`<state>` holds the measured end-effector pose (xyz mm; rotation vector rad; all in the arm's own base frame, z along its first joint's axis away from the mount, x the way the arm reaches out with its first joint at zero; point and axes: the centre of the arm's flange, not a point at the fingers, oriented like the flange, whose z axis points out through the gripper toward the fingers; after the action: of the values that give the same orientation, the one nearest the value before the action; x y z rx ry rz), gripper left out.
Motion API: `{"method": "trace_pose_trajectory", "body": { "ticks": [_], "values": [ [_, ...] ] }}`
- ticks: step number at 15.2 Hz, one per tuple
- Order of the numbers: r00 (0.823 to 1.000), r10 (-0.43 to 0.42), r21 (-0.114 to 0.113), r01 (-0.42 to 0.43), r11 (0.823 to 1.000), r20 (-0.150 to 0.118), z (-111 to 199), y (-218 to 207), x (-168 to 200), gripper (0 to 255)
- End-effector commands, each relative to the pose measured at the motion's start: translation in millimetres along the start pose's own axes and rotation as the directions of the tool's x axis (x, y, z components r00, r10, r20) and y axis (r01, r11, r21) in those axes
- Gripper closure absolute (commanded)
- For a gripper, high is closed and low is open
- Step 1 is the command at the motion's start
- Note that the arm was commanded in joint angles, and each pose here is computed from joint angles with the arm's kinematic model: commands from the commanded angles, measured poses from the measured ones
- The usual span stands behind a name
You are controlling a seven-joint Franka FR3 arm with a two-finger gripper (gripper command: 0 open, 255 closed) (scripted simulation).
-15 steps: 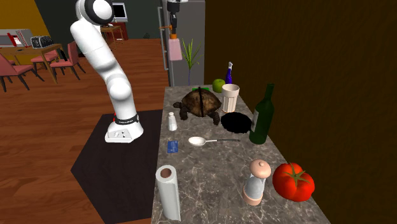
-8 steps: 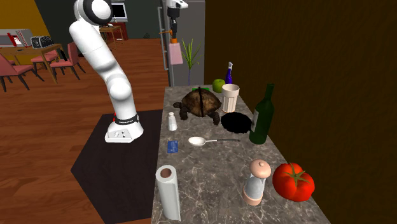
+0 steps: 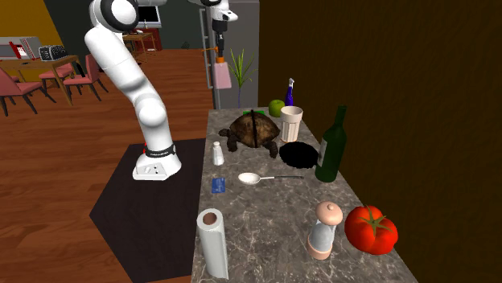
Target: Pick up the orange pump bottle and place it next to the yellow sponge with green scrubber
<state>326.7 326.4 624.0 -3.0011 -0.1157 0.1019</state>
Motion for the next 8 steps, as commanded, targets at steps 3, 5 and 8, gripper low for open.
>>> {"method": "trace_pose_trajectory", "body": {
  "ticks": [3, 5, 8],
  "values": [
    [1.0, 0.0, 0.0, 0.0, 1.0, -0.001, 21.5, 2.1, 1.9, 255],
    [1.0, 0.0, 0.0, 0.0, 1.0, -0.001, 31.9, 3.6, 2.5, 255],
    [1.0, 0.0, 0.0, 0.0, 1.0, -0.001, 47.6, 5.8, 3.5, 255]
  ]
}}
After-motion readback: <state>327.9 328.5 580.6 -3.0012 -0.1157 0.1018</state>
